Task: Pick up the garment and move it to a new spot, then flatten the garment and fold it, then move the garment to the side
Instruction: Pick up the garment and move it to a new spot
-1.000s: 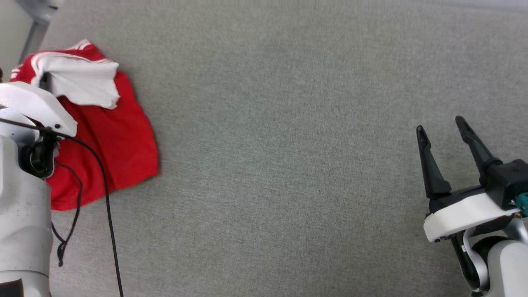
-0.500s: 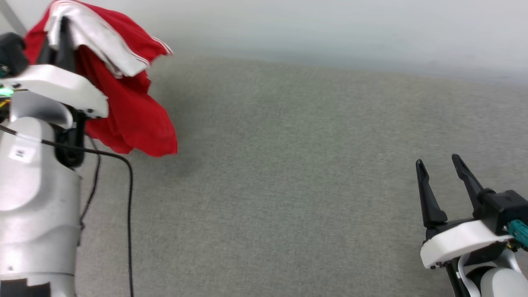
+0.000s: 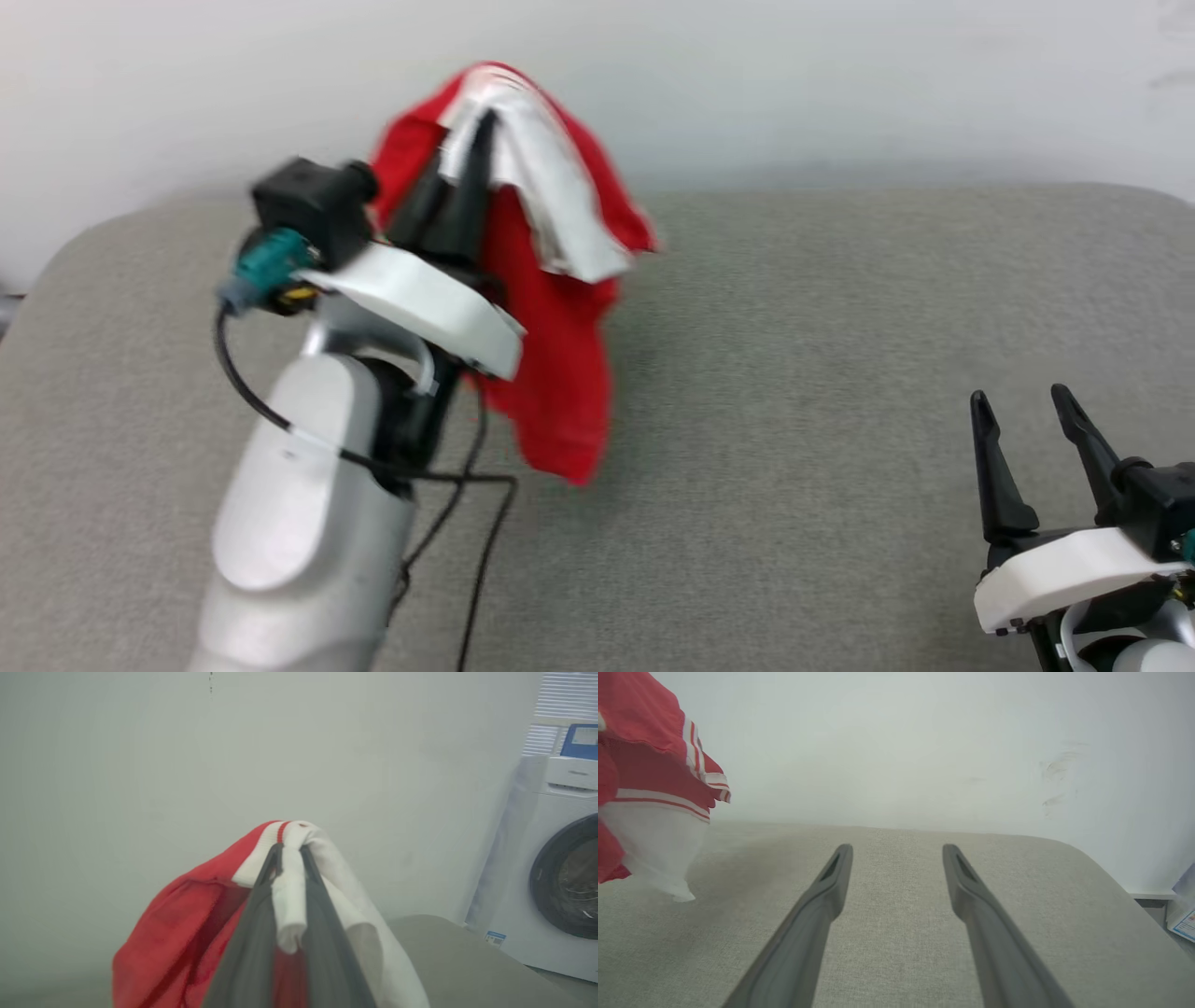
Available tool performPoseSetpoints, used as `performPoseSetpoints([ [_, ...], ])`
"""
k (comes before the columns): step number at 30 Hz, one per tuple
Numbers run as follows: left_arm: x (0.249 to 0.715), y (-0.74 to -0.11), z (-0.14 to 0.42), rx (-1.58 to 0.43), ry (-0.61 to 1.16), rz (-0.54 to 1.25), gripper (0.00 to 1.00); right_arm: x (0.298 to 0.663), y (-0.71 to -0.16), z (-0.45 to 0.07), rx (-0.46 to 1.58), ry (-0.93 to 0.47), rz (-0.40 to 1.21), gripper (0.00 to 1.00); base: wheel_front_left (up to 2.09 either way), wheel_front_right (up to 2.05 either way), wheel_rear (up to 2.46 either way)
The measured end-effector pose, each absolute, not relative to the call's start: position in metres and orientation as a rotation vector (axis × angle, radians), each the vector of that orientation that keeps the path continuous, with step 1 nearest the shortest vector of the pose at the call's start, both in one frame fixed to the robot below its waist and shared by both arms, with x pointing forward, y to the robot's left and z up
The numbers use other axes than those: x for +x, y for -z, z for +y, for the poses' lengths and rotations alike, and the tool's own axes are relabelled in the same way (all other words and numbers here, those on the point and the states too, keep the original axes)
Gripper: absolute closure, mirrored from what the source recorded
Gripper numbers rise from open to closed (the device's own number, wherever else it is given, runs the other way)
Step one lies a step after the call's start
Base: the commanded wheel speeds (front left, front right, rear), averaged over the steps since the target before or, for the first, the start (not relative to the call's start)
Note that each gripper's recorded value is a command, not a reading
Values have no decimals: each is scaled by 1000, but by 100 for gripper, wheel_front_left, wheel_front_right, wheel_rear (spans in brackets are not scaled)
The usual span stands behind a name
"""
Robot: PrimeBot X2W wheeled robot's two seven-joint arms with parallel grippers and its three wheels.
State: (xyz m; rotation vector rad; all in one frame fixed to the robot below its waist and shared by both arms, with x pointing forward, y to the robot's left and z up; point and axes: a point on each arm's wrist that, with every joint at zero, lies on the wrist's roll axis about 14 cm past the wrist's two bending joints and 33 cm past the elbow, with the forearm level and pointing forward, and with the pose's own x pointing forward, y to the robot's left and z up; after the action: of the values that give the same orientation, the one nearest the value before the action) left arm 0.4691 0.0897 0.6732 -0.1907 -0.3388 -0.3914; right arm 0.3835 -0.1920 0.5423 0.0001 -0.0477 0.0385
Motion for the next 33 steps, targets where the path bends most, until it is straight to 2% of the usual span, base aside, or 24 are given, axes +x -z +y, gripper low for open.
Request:
performPoseSetpoints([
  [4, 450, -649, 37, -249, 535, -264, 100, 376, -540, -206, 3, 5, -39, 0, 0, 0, 0],
  [11, 410, -539, -20, -340, 680, 95, 100, 379, -524, -216, 11, 33, 2, 0, 0, 0, 0],
  [17, 379, -451, -21, -395, 647, 389, 100, 388, -511, -217, 9, 36, 34, 0, 0, 0, 0],
  [23, 376, -417, 8, -374, 544, 460, 100, 400, -506, -206, 11, 5, 40, 0, 0, 0, 0],
  [24, 377, -418, 11, -369, 534, 445, 91, 401, -505, -205, 12, 1, 39, 0, 0, 0, 0],
  [25, 379, -421, 12, -366, 530, 424, 0, 402, -506, -204, 13, -4, 37, 0, 0, 0, 0],
  [33, 391, -476, 31, -332, 476, 151, 0, 399, -519, -194, 11, -33, 3, 0, 0, 0, 0],
])
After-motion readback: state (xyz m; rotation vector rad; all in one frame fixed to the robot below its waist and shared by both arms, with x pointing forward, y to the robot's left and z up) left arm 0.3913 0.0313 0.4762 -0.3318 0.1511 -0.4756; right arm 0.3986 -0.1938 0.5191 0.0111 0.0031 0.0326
